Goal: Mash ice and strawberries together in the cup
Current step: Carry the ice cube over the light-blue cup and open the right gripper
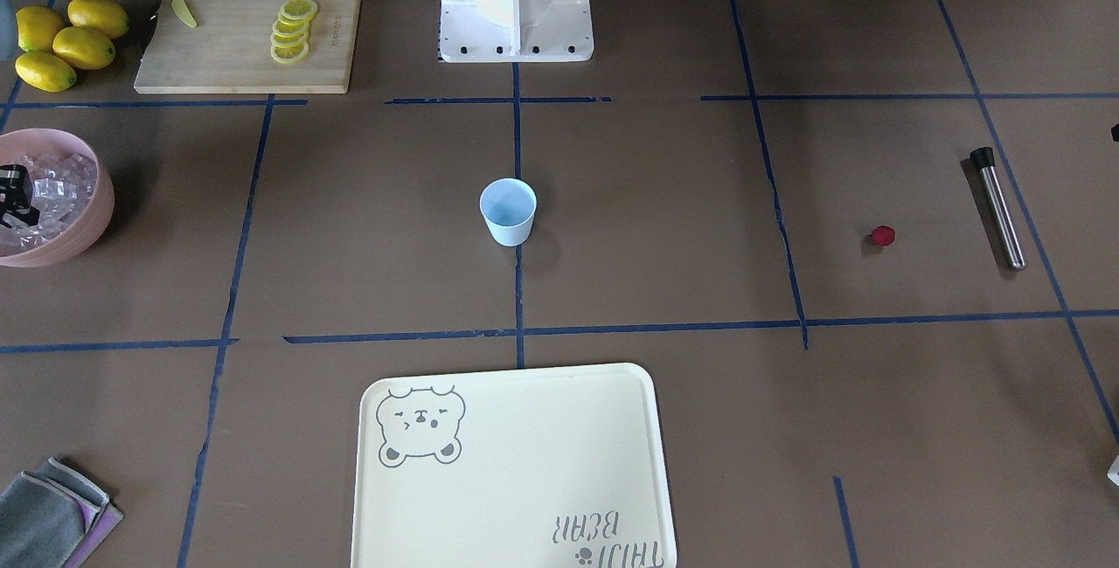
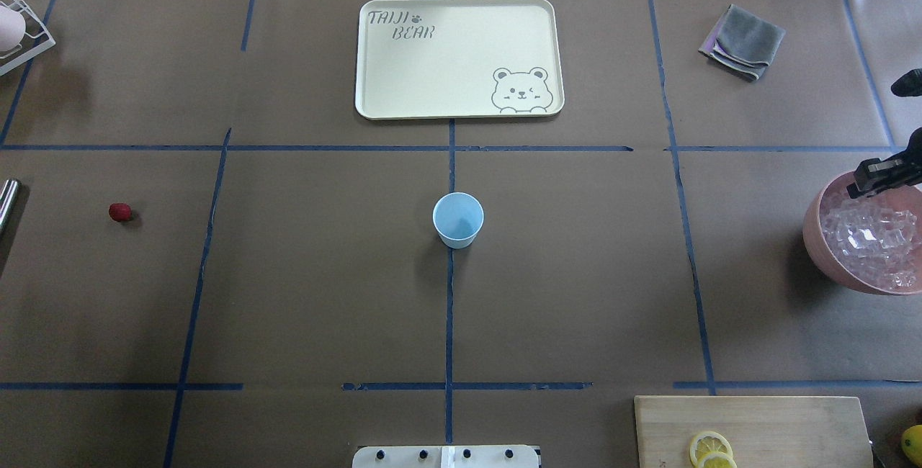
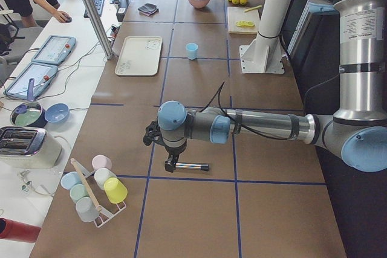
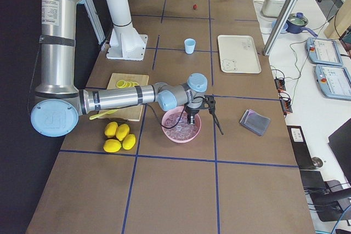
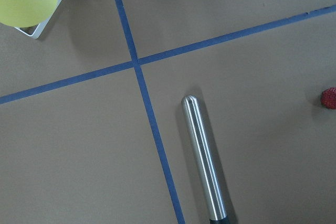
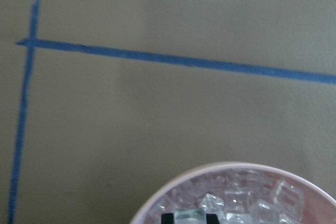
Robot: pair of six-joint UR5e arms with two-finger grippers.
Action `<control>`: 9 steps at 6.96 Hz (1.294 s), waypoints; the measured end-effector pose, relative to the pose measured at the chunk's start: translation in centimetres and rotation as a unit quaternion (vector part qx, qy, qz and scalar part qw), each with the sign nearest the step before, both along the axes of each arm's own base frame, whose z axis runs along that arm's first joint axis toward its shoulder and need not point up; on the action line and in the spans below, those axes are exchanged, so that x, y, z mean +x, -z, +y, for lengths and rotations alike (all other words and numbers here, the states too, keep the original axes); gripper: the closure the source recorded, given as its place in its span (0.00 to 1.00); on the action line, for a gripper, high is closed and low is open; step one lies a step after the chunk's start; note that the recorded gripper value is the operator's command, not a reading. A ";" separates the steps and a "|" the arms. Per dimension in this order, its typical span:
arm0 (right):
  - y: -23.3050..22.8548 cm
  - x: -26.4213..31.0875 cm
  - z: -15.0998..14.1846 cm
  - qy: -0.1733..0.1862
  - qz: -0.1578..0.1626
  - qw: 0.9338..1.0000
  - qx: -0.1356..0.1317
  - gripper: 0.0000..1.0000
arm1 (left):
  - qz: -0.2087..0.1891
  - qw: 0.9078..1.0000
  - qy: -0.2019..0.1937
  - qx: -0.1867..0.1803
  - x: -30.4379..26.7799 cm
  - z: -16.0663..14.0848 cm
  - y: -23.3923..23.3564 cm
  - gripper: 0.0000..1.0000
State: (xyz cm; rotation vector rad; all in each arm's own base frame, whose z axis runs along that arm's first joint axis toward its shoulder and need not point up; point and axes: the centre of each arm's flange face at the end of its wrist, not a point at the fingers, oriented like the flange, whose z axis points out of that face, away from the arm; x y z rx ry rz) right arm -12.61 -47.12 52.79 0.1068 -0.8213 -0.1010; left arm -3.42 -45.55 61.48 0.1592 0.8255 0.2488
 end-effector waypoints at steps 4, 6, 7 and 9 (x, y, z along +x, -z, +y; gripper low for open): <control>18.6 -6.9 -1.9 -0.097 -0.113 0.988 -0.043 1.00 | 0.000 1.000 -0.001 0.002 0.0 0.0 0.1 0.00; 29.0 -18.2 0.4 -0.121 -0.167 0.972 -0.116 1.00 | -0.001 1.000 -0.002 -0.003 0.0 0.2 -0.5 0.00; 32.7 -24.6 2.5 -0.138 -0.177 0.965 -0.134 1.00 | -0.002 1.000 -0.002 -0.004 0.0 0.2 -0.7 0.00; 36.5 -34.6 4.6 -0.169 -0.176 0.957 -0.157 0.99 | -0.003 1.000 -0.002 -0.004 0.0 0.2 -0.8 0.00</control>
